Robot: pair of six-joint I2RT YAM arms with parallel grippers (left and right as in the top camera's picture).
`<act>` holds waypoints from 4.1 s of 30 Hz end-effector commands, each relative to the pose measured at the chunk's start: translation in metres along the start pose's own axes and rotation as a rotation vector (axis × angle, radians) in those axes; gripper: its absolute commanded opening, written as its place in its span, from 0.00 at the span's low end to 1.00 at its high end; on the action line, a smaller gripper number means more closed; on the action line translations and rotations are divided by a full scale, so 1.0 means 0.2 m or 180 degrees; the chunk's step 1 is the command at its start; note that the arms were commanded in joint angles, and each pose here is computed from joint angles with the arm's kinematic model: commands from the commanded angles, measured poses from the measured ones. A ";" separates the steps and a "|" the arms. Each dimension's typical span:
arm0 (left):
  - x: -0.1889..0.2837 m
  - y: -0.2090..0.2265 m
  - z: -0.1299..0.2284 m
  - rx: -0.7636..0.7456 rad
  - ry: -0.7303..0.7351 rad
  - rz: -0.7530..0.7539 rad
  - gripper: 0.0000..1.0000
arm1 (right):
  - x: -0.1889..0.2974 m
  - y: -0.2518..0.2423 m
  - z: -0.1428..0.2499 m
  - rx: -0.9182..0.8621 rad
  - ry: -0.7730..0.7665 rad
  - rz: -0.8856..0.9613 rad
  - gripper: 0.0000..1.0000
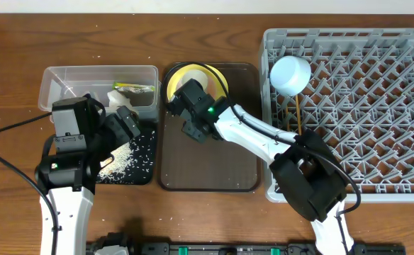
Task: Sort waste into correct bins and load items into the dishwasher rack
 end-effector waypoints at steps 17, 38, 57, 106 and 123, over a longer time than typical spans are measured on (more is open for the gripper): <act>0.02 -0.01 -0.03 -0.0043 -0.0069 0.0000 0.96 | 0.00 -0.04 -0.02 0.0164 -0.0067 0.0101 0.26; 0.02 -0.01 -0.03 -0.0043 -0.0069 0.0000 0.96 | -0.04 -0.07 -0.03 0.0285 -0.0092 0.0121 0.26; 0.02 -0.01 -0.03 -0.0043 -0.0069 0.0000 0.96 | -0.08 -0.06 0.04 0.0304 0.0149 0.0099 0.13; 0.02 -0.01 -0.03 -0.0042 -0.0068 -0.0001 0.96 | 0.52 0.12 0.02 0.0195 0.0024 -0.0484 0.25; 0.02 -0.01 -0.03 -0.0043 -0.0069 0.0000 0.96 | 0.48 0.00 0.02 0.0110 0.0061 -0.0086 0.13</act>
Point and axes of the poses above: each gripper's point midway between its finger pads, its own x axis back along the fingers, its own y axis along the line the jaws close on, z = x × y, the point moved 8 cm from there along x, back along the fingers, and after that the axes turned 15 degrees about -x, right-handed, at the moved point
